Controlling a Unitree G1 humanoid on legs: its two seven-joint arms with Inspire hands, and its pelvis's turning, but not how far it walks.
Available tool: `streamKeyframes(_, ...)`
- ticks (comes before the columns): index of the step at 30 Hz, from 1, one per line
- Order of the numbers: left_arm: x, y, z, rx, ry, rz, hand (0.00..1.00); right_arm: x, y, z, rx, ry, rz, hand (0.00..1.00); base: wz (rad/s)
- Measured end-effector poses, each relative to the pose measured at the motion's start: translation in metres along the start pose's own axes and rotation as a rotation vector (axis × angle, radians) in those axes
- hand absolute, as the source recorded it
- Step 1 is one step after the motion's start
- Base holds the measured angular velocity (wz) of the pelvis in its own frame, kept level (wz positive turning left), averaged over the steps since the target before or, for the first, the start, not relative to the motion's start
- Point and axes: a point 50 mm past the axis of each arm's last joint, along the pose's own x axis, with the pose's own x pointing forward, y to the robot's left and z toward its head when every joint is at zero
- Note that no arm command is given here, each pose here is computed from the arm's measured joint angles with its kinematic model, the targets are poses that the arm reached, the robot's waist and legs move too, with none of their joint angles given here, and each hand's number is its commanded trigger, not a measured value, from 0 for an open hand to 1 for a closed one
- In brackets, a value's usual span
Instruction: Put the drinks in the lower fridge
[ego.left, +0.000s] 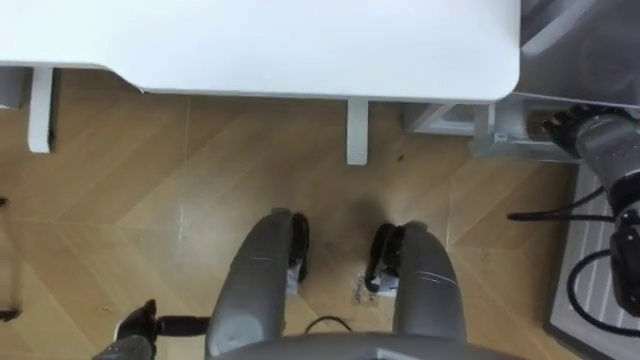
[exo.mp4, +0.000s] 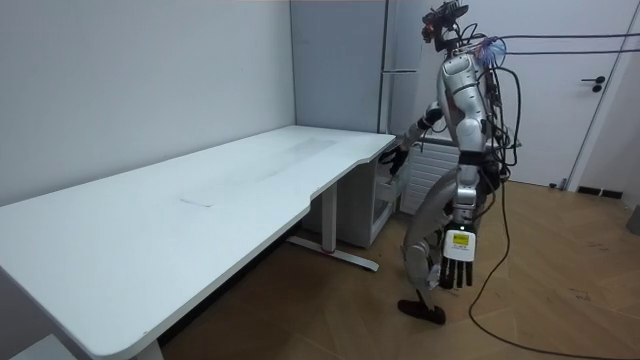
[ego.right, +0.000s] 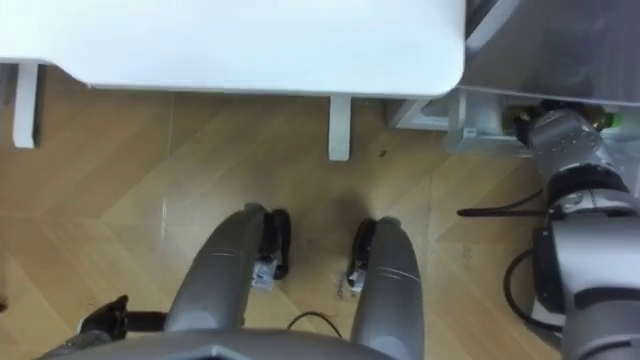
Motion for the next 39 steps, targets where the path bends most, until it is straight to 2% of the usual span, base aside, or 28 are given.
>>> streamKeyframes(8, 0.0, 0.001, 0.001, -0.01, -0.005, -0.009, 0.0, 0.002, -0.028, -0.011, 0.023, 0.03, -0.01, 0.0, 0.03)
streamKeyframes(19, 0.0, -0.002, 0.0, -0.037, -0.013, -0.035, 0.0, -0.002, -0.085, -0.04, -0.031, 0.085, -0.08, 0.0, 0.03)
streamKeyframes(25, 0.001, 0.002, 0.003, -0.102, -0.027, -0.016, 0.0, -0.003, -0.094, -0.051, -0.031, 0.107, -0.087, 0.0, -0.04)
streamKeyframes(35, 0.001, 0.003, -0.006, -0.114, 0.008, -0.002, 0.0, -0.006, -0.106, -0.067, 0.03, 0.108, -0.103, 0.0, -0.07)
streamKeyframes(39, 0.0, 0.007, -0.009, -0.138, 0.014, 0.011, 0.0, -0.011, -0.122, -0.075, 0.044, 0.103, -0.138, 0.0, -0.01)
